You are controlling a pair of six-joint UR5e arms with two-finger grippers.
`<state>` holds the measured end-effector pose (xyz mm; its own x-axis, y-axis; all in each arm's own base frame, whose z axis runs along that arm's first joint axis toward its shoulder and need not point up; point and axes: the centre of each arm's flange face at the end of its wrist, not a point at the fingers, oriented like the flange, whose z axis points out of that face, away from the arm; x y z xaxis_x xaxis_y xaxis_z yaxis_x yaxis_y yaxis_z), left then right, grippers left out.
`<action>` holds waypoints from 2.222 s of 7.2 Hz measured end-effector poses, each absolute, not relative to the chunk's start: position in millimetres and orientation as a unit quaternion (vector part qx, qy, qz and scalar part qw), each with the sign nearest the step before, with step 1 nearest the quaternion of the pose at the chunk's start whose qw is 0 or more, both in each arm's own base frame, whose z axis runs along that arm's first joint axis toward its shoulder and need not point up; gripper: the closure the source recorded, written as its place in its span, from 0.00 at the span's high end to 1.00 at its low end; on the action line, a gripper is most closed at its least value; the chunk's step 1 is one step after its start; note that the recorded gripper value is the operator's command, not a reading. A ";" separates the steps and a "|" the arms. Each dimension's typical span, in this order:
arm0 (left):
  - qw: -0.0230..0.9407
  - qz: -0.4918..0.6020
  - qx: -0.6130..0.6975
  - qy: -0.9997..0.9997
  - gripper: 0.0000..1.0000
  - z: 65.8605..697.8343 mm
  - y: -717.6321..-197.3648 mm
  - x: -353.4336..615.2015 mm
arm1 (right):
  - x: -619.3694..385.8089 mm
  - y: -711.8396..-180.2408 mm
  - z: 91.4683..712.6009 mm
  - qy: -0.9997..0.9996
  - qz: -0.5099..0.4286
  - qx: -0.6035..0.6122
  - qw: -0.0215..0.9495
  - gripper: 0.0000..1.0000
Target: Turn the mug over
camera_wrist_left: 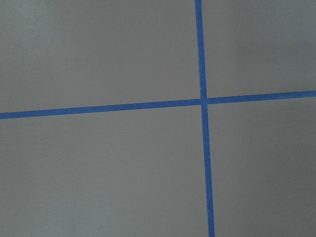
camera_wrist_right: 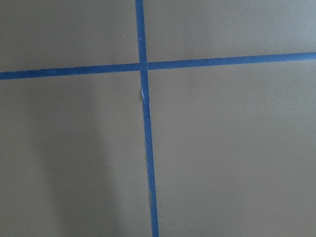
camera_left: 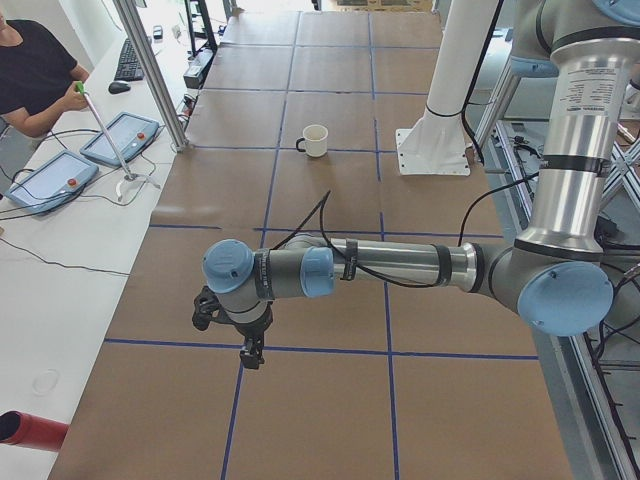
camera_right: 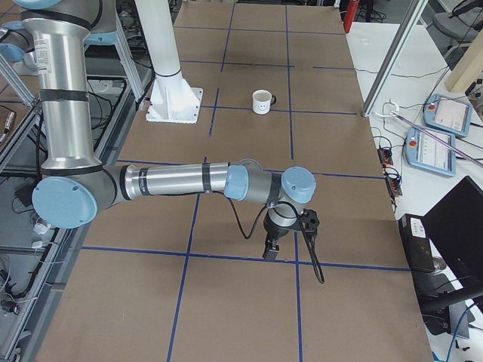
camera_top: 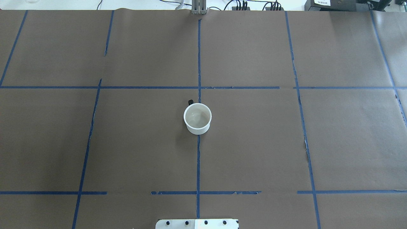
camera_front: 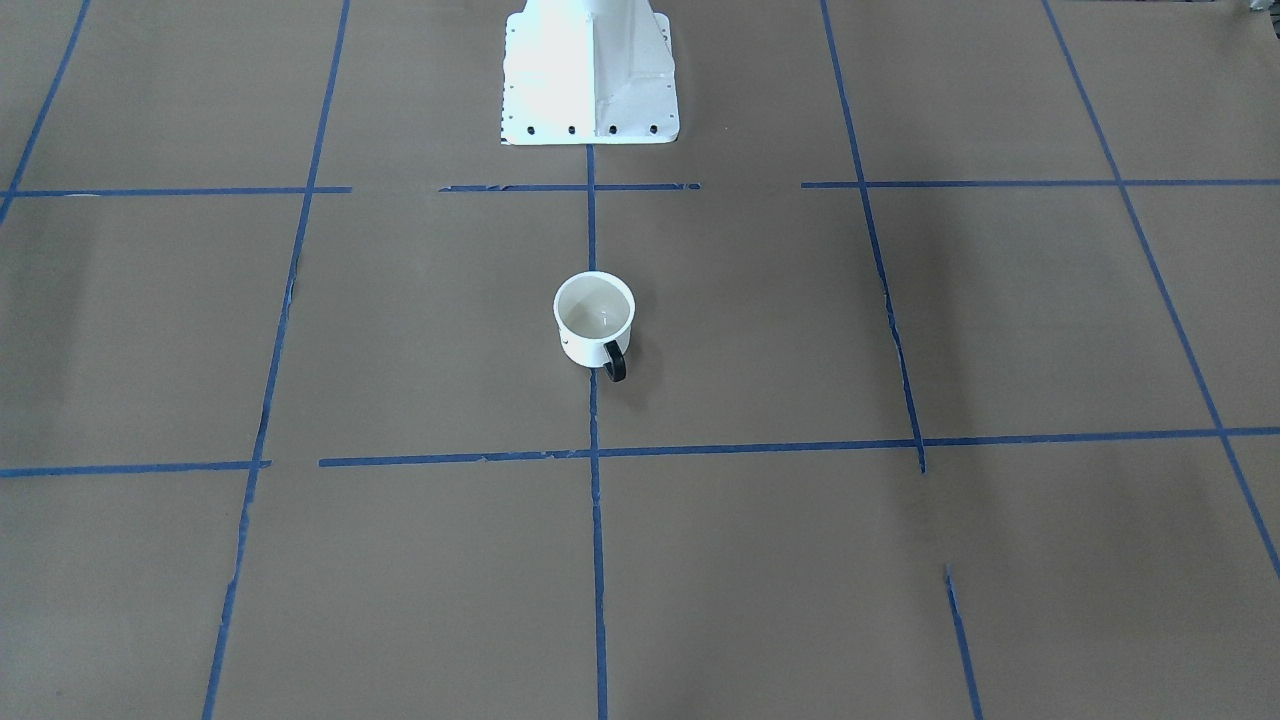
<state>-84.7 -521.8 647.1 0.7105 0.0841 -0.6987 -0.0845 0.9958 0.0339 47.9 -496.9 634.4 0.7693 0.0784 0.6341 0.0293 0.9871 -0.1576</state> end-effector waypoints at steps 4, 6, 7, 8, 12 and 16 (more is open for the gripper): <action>0.925 0.051 -0.003 0.377 1.00 647.8 -523.7 -75.5 | 47.9 -496.9 634.4 -0.339 0.013 -0.079 0.937 1.00; 0.925 0.053 0.003 0.376 1.00 647.4 -524.3 -74.5 | 47.9 -496.9 634.5 -0.339 0.013 -0.079 0.937 1.00; 0.925 0.054 0.003 0.376 1.00 647.5 -524.2 -74.3 | 47.9 -496.9 634.4 -0.339 0.013 -0.079 0.937 1.00; 0.925 0.054 0.003 0.376 1.00 647.6 -524.0 -74.2 | 47.9 -496.9 634.4 -0.339 0.013 -0.079 0.937 1.00; 0.925 0.054 0.003 0.376 1.00 647.7 -523.3 -74.2 | 47.9 -496.9 634.4 -0.339 0.013 -0.079 0.937 1.00; 0.925 0.055 0.006 0.377 1.00 645.3 -524.2 -74.1 | 47.9 -496.9 634.4 -0.339 0.013 -0.079 0.937 1.00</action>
<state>-74.1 -524.2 645.3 0.7100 0.1056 -0.6962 -0.0968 0.9939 0.0520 47.9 -496.9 634.4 0.7693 0.0785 0.6340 0.0292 0.9871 -0.1577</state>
